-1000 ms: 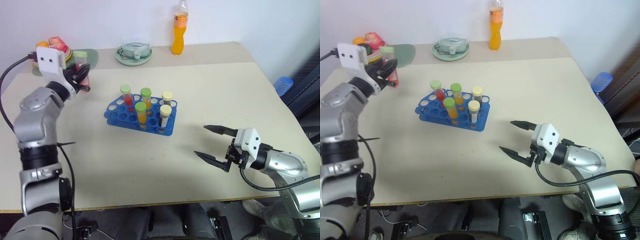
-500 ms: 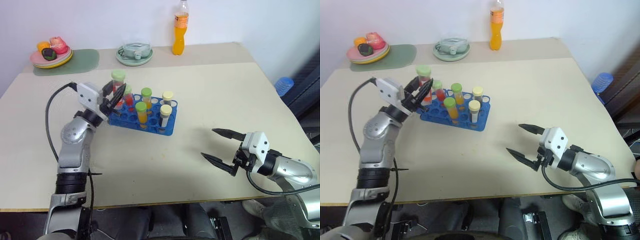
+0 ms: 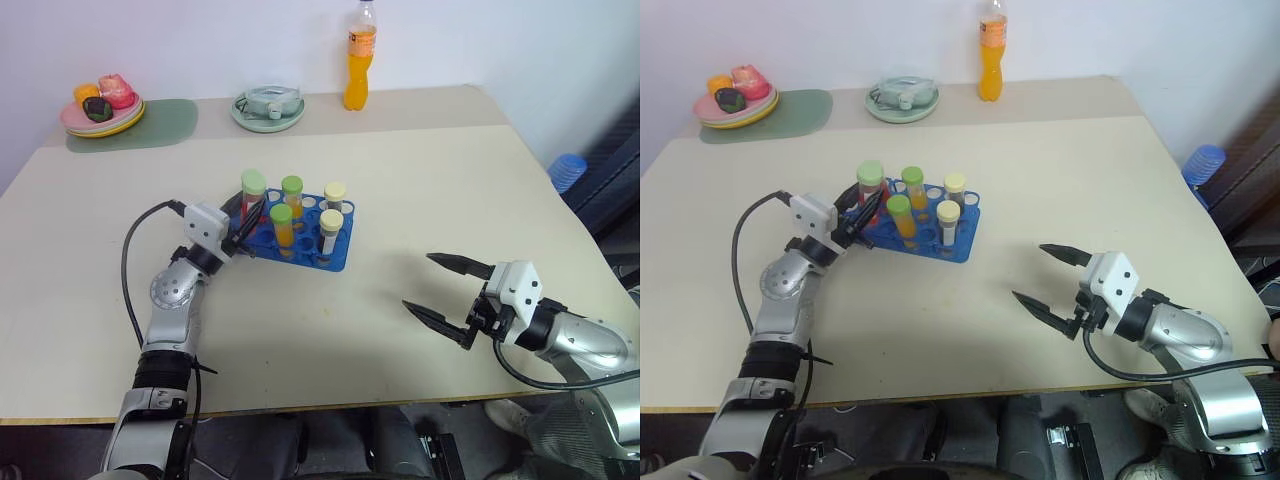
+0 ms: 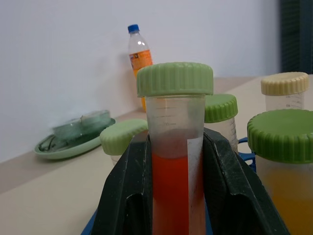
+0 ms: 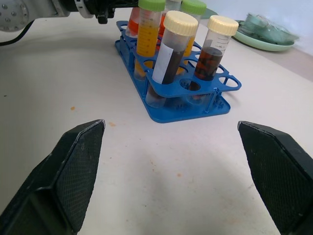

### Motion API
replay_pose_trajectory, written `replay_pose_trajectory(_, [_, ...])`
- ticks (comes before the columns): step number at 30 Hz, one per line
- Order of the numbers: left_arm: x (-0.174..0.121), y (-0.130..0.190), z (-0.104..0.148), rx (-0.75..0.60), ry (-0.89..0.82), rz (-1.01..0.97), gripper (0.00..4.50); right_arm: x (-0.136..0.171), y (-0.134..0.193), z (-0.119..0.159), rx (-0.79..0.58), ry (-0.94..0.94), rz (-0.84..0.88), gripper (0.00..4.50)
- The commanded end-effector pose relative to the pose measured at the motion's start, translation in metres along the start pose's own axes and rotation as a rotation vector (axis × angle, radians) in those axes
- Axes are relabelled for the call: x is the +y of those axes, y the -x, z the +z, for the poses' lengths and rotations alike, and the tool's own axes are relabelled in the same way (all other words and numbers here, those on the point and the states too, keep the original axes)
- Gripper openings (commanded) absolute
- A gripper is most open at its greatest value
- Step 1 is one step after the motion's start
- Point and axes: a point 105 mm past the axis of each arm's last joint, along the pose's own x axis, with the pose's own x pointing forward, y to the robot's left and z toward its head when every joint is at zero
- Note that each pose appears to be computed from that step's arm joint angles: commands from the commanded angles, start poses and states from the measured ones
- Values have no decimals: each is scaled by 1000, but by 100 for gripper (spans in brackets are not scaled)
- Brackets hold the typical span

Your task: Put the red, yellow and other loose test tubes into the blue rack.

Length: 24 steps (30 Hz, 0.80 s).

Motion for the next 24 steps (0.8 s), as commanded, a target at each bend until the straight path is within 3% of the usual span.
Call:
replay_pose_trajectory(1, [-8, -3, -6, 5, 4, -13, 76, -3, 3, 14, -26, 54, -11, 450])
replay_pose_trajectory(24, [-15, 14, -13, -81, 170, -55, 76, -4, 2, 15, -35, 56, -15, 450])
